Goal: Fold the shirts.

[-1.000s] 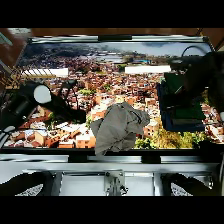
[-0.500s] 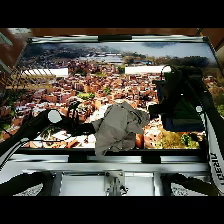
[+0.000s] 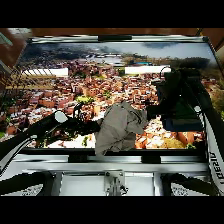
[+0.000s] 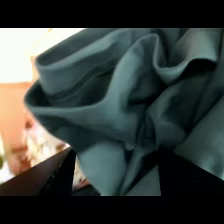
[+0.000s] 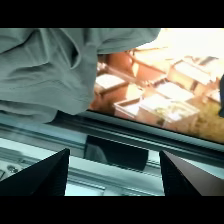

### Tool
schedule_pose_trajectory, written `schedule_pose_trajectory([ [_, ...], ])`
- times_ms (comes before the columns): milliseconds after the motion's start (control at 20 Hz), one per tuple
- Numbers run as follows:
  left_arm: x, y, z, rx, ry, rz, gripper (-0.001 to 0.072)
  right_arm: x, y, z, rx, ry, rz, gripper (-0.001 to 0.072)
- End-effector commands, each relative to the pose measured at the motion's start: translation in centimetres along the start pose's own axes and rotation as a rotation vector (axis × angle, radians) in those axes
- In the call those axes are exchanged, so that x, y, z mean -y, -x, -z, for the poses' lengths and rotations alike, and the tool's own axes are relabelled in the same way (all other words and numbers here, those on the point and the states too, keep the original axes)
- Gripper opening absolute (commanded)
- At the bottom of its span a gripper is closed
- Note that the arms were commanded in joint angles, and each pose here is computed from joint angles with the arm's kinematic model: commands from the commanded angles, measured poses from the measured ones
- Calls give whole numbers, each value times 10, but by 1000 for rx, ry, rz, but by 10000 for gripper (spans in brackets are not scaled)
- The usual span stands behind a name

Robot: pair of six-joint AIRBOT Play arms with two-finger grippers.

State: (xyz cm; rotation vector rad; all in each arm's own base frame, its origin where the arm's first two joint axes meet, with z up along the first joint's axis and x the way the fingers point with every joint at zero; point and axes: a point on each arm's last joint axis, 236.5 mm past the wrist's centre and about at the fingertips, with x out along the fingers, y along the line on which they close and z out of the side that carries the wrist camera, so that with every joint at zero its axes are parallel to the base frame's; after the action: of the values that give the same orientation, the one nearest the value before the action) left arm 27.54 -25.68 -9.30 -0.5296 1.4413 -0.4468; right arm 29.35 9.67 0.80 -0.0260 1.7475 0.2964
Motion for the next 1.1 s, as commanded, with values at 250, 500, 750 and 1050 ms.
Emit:
schedule_pose_trajectory([
  [250,8,-7,-5,5,-19,30,36,-30,-65,5,-15,-61,-181,671],
  [500,18,4,-4,9,-93,45,36,-31,-99,-16,24,-134,-214,670],
  [750,12,19,-16,42,-109,46,36,-32,-117,-5,-72,-156,-228,44],
  [1050,44,121,-82,257,-309,63,34,-47,9,-67,311,77,-197,50],
])
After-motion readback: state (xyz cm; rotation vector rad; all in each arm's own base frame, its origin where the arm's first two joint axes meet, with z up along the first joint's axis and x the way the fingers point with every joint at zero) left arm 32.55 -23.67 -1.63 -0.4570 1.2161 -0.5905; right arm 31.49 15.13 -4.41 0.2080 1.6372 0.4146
